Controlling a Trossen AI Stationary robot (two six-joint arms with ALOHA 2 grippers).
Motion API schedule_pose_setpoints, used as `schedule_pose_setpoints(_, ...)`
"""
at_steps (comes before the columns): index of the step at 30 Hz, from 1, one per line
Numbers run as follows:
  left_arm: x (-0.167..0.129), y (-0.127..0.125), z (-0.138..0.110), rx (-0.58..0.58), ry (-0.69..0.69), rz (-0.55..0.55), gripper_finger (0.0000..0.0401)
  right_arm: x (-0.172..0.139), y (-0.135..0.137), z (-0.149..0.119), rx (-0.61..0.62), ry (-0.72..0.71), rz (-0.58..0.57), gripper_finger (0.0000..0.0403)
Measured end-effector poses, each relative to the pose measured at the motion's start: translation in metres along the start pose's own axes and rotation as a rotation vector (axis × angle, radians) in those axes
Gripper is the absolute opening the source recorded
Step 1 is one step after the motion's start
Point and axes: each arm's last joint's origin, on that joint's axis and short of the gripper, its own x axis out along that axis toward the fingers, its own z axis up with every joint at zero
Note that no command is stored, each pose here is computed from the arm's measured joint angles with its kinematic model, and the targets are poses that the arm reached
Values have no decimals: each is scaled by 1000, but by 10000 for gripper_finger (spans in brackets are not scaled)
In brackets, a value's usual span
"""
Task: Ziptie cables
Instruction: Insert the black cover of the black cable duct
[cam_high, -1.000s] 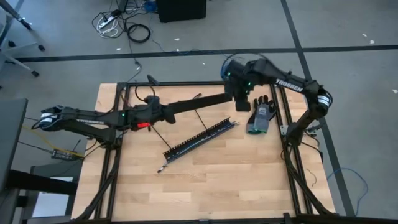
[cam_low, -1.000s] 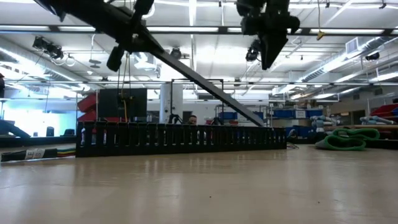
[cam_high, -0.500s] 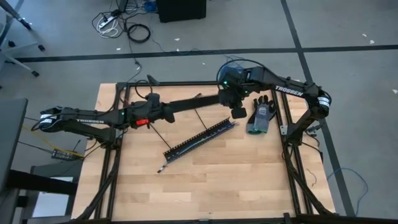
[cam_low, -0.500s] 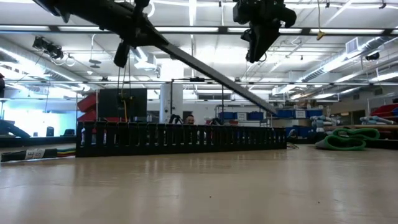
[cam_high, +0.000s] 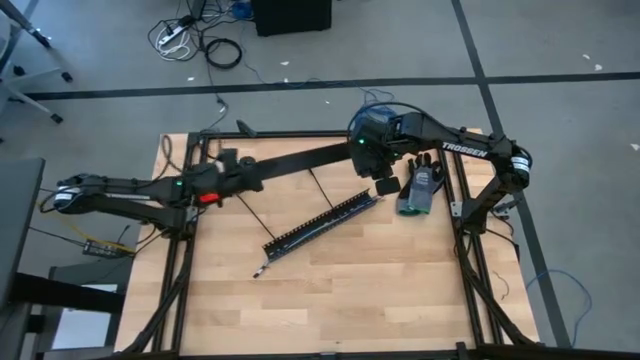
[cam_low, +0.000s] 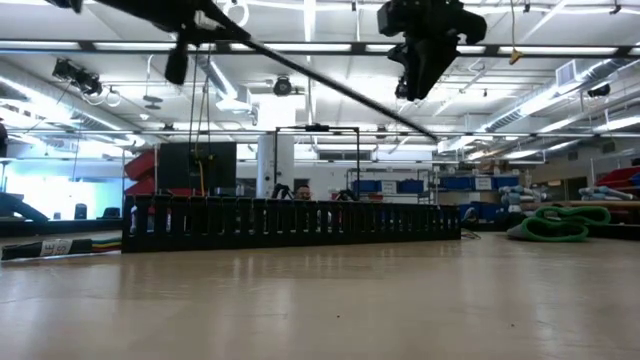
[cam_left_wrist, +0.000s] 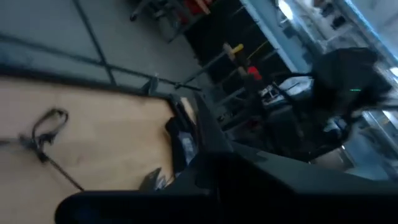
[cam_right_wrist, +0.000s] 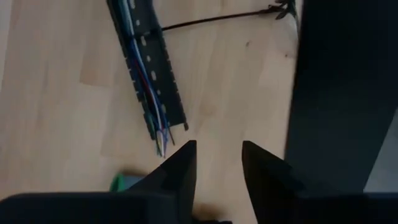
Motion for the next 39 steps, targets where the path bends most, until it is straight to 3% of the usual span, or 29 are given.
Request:
schedule_pose_setpoints(5,-27,-4,13,92,26,-65,0,0,1,2,157,-26,17,169)
schedule_pose_setpoints(10,-40,3,15,7,79,-15,0,-2,7,13,280,-89,12,218)
schedule_pose_setpoints(13,-49,19,12,-20,127,131,0,-4,17,25,250,-155,11,233)
schedule_pose_setpoints(17,-65,30,19,-6,43,243,0,-7,28,32,180,-181,19,240)
schedule_pose_setpoints(25,-66,24,24,34,-99,239,0,-6,18,31,12,-205,-26,234)
schedule_pose_setpoints(33,-57,22,19,-223,-141,239,0,-6,1,31,7,-274,-85,239)
schedule_pose_setpoints(39,-39,19,-4,-209,-47,256,0,-7,5,36,6,-299,-89,254)
